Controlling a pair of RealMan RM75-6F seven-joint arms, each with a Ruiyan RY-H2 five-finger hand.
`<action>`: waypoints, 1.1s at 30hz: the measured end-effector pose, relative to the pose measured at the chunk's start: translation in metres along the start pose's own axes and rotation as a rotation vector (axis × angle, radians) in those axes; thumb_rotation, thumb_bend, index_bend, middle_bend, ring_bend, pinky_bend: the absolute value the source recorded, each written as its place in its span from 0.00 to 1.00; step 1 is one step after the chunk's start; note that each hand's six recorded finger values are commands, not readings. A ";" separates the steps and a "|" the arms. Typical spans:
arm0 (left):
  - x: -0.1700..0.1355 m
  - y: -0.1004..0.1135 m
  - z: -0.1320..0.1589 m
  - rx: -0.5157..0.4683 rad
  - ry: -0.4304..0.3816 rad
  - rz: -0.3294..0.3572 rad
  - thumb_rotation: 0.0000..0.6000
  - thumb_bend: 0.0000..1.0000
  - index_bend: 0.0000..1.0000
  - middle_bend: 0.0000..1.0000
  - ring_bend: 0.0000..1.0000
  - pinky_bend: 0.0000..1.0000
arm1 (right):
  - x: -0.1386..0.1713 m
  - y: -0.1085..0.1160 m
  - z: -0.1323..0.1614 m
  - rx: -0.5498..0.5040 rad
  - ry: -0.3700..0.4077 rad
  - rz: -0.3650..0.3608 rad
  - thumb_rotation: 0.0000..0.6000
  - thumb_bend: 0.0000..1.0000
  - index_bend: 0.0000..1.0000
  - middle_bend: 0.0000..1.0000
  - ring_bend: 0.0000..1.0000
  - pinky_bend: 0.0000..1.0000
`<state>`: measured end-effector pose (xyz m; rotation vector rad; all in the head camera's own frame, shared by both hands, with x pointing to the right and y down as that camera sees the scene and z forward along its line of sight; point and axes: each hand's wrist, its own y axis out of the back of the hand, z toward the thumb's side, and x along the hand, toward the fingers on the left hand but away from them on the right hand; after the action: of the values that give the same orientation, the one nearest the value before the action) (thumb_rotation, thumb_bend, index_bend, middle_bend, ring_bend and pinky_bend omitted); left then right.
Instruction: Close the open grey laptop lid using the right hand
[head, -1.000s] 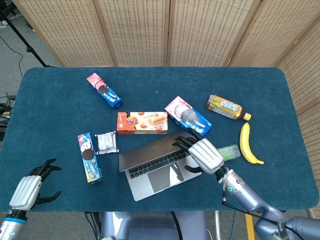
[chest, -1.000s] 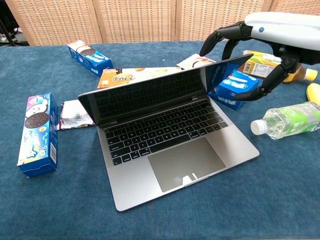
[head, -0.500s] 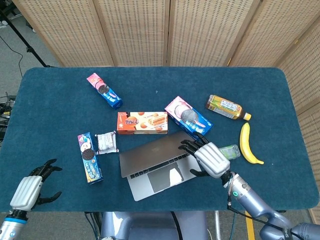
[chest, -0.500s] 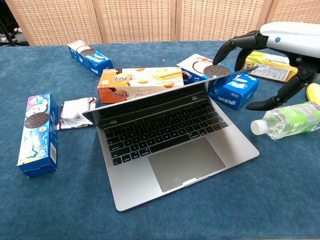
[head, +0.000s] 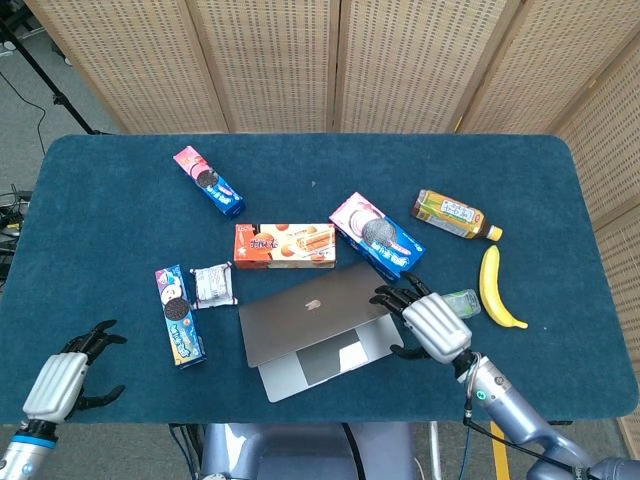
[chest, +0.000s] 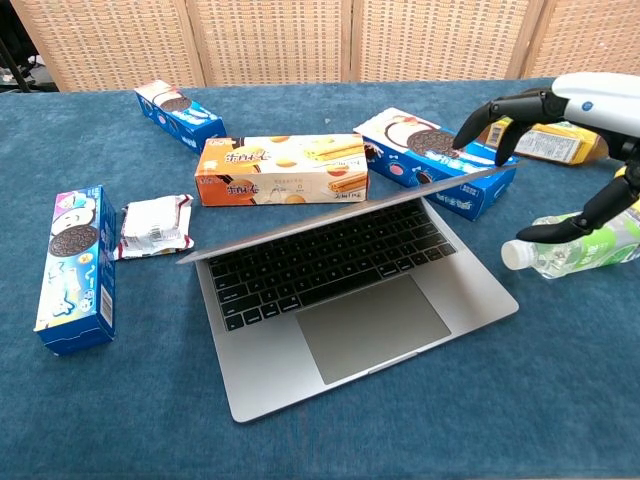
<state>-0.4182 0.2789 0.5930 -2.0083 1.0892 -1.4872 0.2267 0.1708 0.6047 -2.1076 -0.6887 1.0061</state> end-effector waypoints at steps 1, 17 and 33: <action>0.000 0.000 0.000 0.000 0.000 0.000 1.00 0.20 0.31 0.17 0.21 0.20 | 0.001 -0.001 0.000 -0.005 -0.002 0.000 1.00 0.24 0.21 0.19 0.34 0.06; -0.002 0.002 0.002 -0.001 -0.002 0.000 1.00 0.20 0.31 0.17 0.22 0.20 | 0.018 -0.012 -0.011 -0.054 -0.046 0.004 1.00 0.24 0.21 0.19 0.34 0.06; -0.006 0.002 0.002 0.015 0.007 -0.040 1.00 0.20 0.31 0.17 0.22 0.20 | 0.029 -0.020 -0.003 -0.101 -0.046 0.003 1.00 0.24 0.21 0.19 0.34 0.06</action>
<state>-0.4174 0.2822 0.5871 -2.0276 1.0434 -1.5197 0.2421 0.2025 0.6083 -2.1782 -0.7740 1.0439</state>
